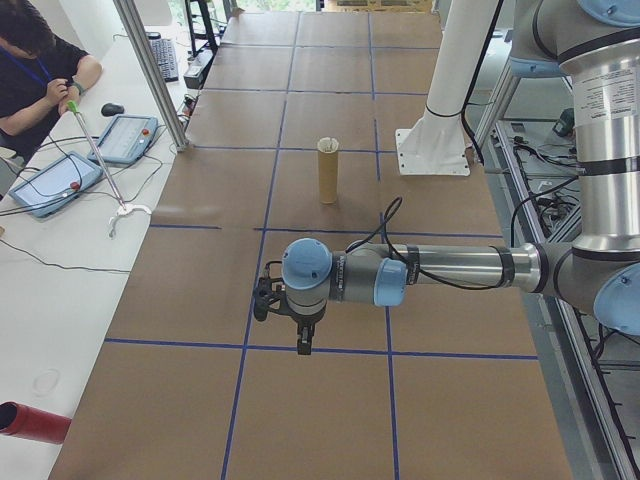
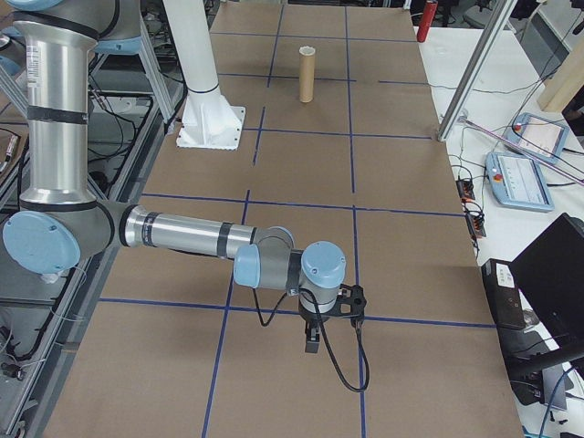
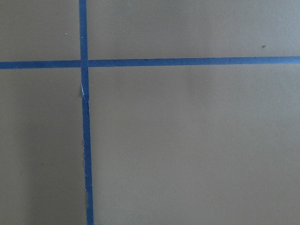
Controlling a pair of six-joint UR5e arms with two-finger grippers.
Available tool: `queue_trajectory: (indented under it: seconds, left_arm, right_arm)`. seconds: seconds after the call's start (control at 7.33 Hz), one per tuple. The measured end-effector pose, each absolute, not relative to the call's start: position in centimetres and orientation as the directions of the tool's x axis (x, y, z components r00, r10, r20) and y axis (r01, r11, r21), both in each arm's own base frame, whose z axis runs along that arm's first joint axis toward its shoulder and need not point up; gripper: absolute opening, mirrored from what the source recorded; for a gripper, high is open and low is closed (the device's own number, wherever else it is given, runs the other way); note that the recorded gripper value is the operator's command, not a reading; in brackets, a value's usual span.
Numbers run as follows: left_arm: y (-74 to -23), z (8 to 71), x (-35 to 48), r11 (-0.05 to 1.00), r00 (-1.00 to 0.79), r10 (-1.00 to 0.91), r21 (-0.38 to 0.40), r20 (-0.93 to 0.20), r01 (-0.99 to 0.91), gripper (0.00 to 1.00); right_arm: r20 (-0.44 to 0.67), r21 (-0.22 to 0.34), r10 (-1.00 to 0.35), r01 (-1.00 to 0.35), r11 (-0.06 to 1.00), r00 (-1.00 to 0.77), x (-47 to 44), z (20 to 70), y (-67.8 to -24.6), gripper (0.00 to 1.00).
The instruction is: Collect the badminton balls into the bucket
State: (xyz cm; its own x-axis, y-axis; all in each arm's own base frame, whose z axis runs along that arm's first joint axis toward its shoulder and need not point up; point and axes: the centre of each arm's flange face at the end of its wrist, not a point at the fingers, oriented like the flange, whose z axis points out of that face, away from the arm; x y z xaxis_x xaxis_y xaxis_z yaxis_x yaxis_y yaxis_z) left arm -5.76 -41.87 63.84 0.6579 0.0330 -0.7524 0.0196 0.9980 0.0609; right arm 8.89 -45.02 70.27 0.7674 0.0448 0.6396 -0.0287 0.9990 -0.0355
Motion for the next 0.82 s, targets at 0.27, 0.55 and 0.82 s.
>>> queue_trajectory:
  seconds: [0.27, 0.55, 0.82]
  left_arm:
    - [-41.87, 63.79, -5.75, 0.998, 0.658, 0.034, 0.062, -0.753, 0.019, 1.00]
    - [-41.66, 64.01, -5.78, 0.998, 0.658, 0.028, 0.056, -0.752, 0.021, 1.00]
    - [-41.47, 64.24, -5.81, 0.998, 0.659, 0.023, 0.050, -0.752, 0.022, 1.00]
  right_arm:
    - [0.639, -0.035, 0.045, -0.029, 0.999, 0.768, 8.89, 70.27, -45.02, 1.00]
    - [0.639, -0.035, 0.045, -0.029, 0.999, 0.768, 8.89, 70.27, -45.02, 1.00]
    - [0.639, -0.035, 0.045, -0.029, 0.999, 0.768, 8.89, 70.27, -45.02, 1.00]
